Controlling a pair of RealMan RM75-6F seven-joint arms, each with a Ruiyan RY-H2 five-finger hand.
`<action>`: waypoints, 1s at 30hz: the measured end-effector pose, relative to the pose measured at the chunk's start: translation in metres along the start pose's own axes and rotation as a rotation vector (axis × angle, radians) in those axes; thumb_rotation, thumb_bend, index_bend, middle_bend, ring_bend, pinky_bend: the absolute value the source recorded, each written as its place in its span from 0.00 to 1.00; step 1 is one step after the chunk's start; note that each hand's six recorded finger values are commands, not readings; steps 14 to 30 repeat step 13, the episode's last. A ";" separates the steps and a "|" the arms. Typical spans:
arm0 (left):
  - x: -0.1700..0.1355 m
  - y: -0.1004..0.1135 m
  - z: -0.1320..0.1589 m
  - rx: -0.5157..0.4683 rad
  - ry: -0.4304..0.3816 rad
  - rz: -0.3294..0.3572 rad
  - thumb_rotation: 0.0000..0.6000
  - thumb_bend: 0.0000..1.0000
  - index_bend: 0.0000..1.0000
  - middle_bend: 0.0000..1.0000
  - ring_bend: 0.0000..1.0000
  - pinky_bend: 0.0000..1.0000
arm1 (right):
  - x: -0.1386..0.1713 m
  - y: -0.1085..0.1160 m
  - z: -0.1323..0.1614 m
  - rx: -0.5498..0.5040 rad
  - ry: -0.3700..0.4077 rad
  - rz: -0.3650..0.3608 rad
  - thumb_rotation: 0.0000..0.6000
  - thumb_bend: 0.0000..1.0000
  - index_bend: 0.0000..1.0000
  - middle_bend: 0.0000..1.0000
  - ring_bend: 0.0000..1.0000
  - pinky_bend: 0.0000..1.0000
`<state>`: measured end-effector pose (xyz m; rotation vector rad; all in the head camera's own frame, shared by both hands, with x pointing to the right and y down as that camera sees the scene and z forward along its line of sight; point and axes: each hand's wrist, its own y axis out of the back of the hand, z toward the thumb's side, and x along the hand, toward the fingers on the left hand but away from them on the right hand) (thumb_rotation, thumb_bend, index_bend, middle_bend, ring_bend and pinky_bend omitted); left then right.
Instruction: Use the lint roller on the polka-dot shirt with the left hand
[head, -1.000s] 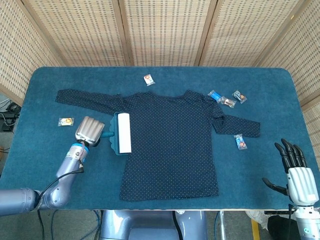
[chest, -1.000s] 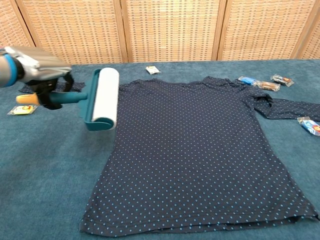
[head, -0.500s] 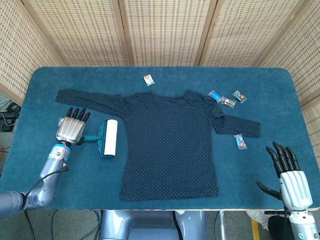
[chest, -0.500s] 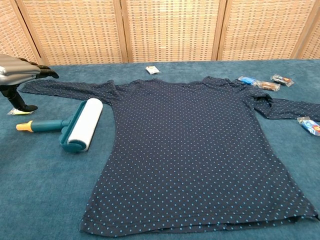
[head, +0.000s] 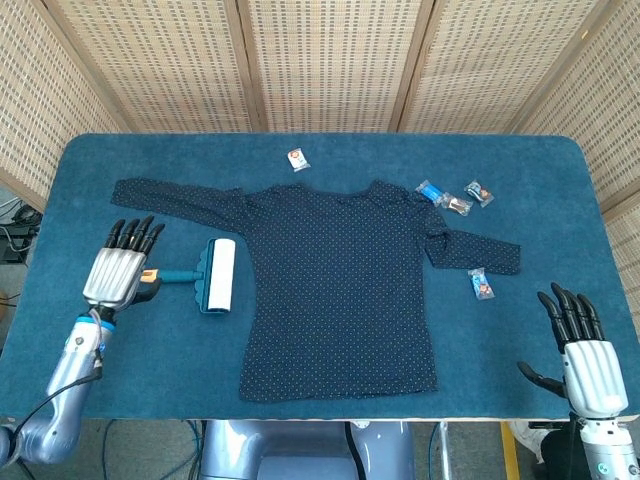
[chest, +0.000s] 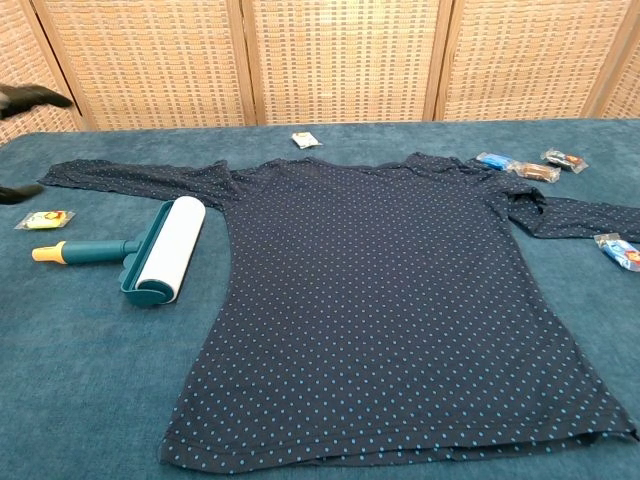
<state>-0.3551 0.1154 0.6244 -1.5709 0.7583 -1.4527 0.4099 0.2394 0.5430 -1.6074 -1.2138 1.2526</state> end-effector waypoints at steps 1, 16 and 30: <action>-0.015 0.001 -0.006 -0.033 0.010 0.044 1.00 0.35 0.00 0.00 0.00 0.00 | -0.001 0.001 -0.001 0.002 -0.005 -0.003 1.00 0.12 0.01 0.00 0.00 0.00; -0.093 -0.017 -0.033 -0.142 0.049 0.104 1.00 0.02 0.00 0.00 0.00 0.00 | -0.002 0.007 -0.009 0.022 -0.050 -0.013 1.00 0.12 0.00 0.00 0.00 0.00; -0.093 -0.017 -0.033 -0.142 0.049 0.104 1.00 0.02 0.00 0.00 0.00 0.00 | -0.002 0.007 -0.009 0.022 -0.050 -0.013 1.00 0.12 0.00 0.00 0.00 0.00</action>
